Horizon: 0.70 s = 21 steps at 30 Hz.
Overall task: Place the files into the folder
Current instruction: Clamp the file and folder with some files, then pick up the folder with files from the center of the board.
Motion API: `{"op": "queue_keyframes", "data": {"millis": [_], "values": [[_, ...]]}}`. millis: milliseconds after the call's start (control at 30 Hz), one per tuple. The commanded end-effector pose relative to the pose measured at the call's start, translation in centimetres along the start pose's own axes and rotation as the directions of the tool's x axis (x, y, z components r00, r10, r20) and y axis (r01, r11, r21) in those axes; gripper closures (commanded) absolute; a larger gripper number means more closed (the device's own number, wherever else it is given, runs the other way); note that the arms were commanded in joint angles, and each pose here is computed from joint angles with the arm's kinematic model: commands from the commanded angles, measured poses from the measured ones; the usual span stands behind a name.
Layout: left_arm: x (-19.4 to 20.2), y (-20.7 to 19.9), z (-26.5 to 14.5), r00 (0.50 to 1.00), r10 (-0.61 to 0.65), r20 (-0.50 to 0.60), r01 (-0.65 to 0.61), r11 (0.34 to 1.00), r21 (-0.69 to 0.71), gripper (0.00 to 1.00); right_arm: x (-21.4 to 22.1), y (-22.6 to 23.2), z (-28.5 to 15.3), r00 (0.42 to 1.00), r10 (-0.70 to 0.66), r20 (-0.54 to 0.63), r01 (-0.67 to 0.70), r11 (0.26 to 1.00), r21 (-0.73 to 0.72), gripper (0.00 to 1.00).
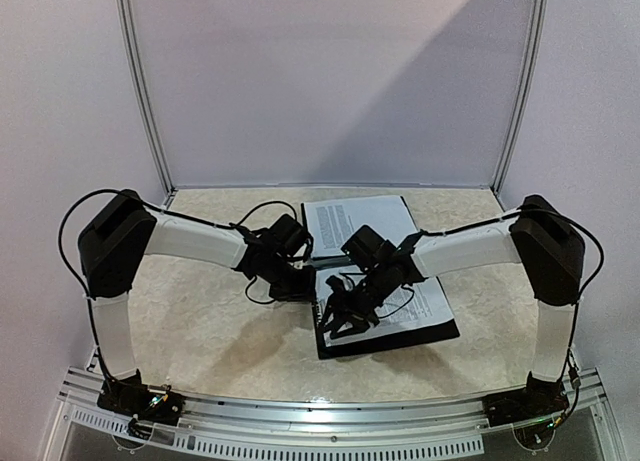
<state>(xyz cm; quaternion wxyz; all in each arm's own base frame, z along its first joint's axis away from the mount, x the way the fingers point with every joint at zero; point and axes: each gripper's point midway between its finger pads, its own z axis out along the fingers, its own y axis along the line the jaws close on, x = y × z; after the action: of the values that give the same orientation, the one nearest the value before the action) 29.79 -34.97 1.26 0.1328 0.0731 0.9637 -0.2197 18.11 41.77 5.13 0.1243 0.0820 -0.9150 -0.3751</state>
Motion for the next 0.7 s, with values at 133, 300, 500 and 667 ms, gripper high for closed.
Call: {"op": "queue_keyframes", "data": {"millis": [133,300,500,667], "values": [[-4.2,-0.3,-6.9,0.976,0.164,0.145,-0.144,0.980,-0.137,0.40,-2.0,-2.4,-11.8,0.978,-0.037,0.203,0.003,0.986,0.166,0.47],[-5.3,-0.3,-10.5,0.957,0.175,0.233,-0.138,0.977,-0.165,0.21,-3.6,-12.1,-18.8,0.916,0.023,0.401,-0.154,0.942,0.298,0.34],[-1.9,0.9,-10.1,0.962,0.139,0.234,-0.126,0.990,-0.067,0.08,-2.2,-19.6,-21.0,0.871,0.078,0.485,-0.276,0.894,0.353,0.29],[1.6,1.7,-9.0,0.979,0.104,0.177,-0.107,0.994,0.007,0.07,-2.0,-21.8,-20.2,0.859,0.090,0.504,-0.294,0.893,0.341,0.28]]}}
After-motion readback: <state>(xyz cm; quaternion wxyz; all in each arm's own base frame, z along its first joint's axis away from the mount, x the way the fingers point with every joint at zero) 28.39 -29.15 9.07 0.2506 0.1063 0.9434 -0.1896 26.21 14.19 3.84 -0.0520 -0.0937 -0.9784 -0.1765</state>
